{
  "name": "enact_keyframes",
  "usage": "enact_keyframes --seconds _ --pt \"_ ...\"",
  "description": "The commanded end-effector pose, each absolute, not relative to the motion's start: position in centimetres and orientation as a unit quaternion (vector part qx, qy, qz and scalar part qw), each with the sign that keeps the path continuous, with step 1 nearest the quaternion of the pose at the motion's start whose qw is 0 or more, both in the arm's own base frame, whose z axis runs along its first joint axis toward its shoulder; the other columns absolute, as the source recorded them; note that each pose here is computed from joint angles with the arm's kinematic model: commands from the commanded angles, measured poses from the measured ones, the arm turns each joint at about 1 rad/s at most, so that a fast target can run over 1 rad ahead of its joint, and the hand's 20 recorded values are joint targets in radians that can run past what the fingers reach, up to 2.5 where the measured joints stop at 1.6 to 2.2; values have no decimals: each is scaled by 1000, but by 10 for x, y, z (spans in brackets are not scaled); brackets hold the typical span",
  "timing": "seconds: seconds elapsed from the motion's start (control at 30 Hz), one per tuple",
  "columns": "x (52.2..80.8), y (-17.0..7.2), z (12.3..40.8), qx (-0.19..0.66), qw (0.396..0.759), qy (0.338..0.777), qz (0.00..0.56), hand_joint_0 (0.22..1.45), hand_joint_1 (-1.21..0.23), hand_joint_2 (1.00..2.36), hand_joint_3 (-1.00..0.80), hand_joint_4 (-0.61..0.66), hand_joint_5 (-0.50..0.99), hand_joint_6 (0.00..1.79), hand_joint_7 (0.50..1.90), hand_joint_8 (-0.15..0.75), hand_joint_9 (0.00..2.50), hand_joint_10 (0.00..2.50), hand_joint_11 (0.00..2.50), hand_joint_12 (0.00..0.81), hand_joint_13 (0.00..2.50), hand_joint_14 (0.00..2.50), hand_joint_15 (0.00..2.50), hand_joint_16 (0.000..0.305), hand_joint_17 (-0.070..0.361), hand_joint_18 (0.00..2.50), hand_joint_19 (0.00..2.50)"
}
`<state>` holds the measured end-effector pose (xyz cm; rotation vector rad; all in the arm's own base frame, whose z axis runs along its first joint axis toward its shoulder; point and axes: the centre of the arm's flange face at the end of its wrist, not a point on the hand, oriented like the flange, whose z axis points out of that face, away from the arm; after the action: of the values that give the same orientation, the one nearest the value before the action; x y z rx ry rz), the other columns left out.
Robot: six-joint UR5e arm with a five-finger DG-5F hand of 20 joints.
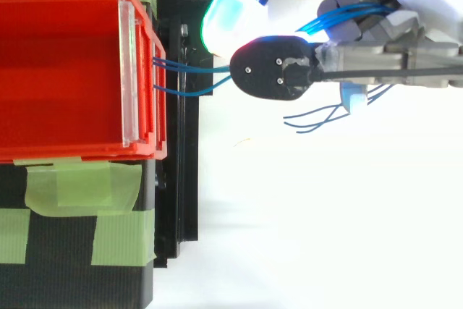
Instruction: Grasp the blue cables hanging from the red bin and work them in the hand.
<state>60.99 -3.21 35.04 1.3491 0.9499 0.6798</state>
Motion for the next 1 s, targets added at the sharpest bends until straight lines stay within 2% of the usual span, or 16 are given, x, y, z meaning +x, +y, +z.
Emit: enact_keyframes --seconds 0.0,0.07,0.13,0.2,0.33,0.6,0.97 --pt "608 -31 354 589 625 416 300 1019 -648 1022 -258 201 69 260 1154 486 1061 2500 2500 718 1729 2500 1878 221 166 2190 561" --pt "607 -30 357 588 625 416 302 984 -645 1022 -312 202 78 213 1169 486 1061 2500 2500 718 1729 2500 1878 221 166 2190 561" --pt "607 -30 356 587 623 419 301 897 -648 1018 -503 209 84 176 1194 486 1061 2500 2500 718 1729 2500 1878 221 166 2190 561" --pt "606 -32 355 587 623 424 296 871 -643 1015 -598 222 93 128 1216 486 1061 2500 2500 718 1729 2500 1878 221 166 2190 561" --pt "607 -31 354 580 620 436 297 828 -636 1012 -702 236 102 109 1222 486 1061 2500 2500 718 1729 2500 1878 221 166 2190 561" --pt "602 -34 351 572 609 470 285 820 -634 1011 -740 253 130 127 1232 486 1061 2500 2500 718 1729 2500 1878 221 166 2190 561" --pt "596 -40 361 568 610 478 278 851 -637 1011 -743 263 184 184 1229 486 1061 2500 2500 718 1729 2500 1878 221 166 2190 561"
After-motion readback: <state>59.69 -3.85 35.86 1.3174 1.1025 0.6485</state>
